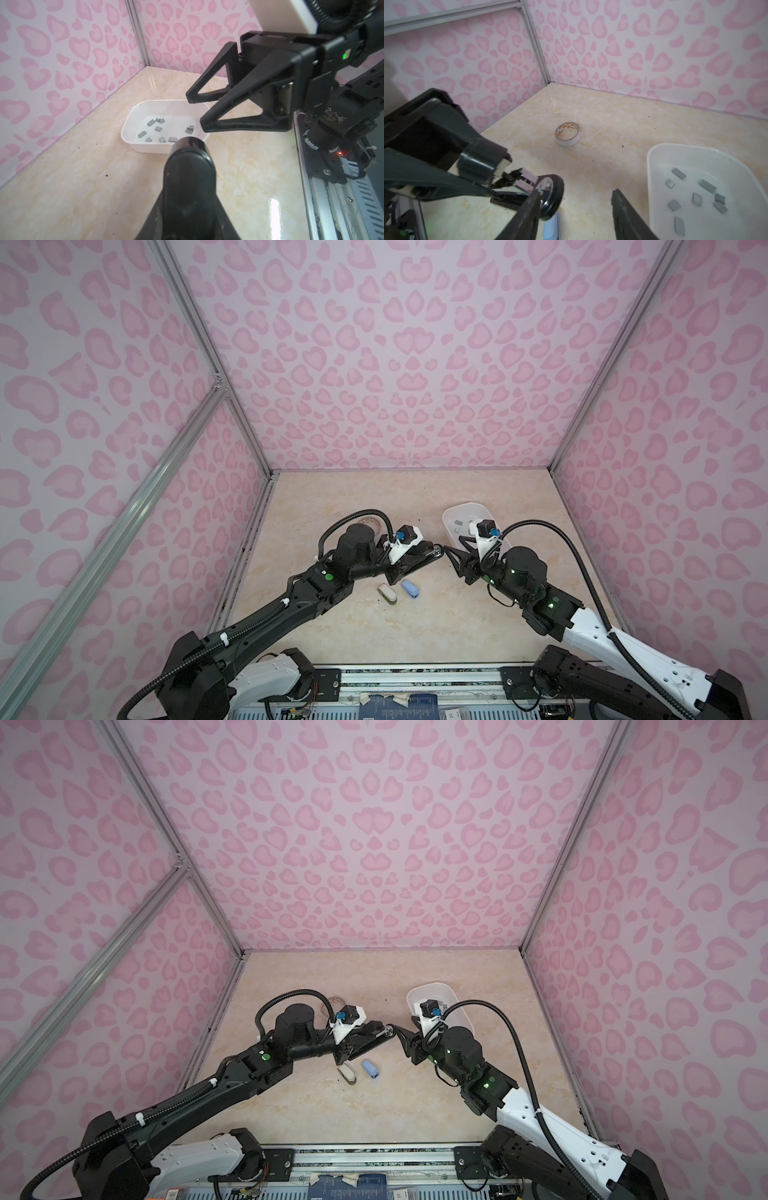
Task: Load the staples into the stapler
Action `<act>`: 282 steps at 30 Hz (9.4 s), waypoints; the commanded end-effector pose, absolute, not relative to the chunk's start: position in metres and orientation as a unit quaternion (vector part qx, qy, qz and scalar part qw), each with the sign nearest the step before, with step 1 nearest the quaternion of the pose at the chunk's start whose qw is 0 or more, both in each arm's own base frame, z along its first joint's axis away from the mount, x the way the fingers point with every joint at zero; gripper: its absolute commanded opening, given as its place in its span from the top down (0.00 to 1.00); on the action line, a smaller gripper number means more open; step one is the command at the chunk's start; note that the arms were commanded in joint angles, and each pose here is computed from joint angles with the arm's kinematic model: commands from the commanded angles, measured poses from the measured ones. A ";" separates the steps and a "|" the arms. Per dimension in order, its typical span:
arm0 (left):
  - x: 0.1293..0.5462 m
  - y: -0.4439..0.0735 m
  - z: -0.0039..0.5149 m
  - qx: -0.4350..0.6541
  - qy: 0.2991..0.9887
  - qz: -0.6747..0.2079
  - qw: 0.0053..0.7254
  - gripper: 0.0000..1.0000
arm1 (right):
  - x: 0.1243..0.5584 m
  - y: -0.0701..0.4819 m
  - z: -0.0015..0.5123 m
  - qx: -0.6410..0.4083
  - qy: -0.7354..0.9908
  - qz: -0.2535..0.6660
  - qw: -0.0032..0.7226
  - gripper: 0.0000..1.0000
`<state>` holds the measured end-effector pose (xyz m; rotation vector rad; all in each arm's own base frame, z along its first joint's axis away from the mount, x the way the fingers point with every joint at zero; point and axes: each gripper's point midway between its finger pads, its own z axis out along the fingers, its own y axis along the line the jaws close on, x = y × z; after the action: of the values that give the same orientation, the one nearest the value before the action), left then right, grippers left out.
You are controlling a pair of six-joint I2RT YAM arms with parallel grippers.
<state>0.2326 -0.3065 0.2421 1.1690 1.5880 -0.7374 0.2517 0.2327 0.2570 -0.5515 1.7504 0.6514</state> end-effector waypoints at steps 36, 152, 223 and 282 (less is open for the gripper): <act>0.201 -0.327 0.258 0.552 0.579 -0.369 0.473 0.96 | 0.208 0.262 0.237 -0.497 0.616 0.355 0.498 0.68; 0.276 -0.134 0.162 0.015 0.871 -0.213 0.442 0.04 | 0.293 0.244 0.162 -0.193 0.752 0.115 0.620 1.00; 0.244 -0.153 0.191 0.065 0.827 -0.279 0.484 0.01 | 0.210 0.305 0.064 -0.295 0.809 0.112 0.496 0.36; 0.284 -0.224 0.128 0.019 0.904 -0.143 0.402 0.18 | 0.246 0.261 0.045 -0.225 0.816 0.043 0.531 0.42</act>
<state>0.2761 -0.2304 0.1275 0.1610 2.3007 -0.4408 0.2451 0.2546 0.0430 -0.5622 1.9632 0.0518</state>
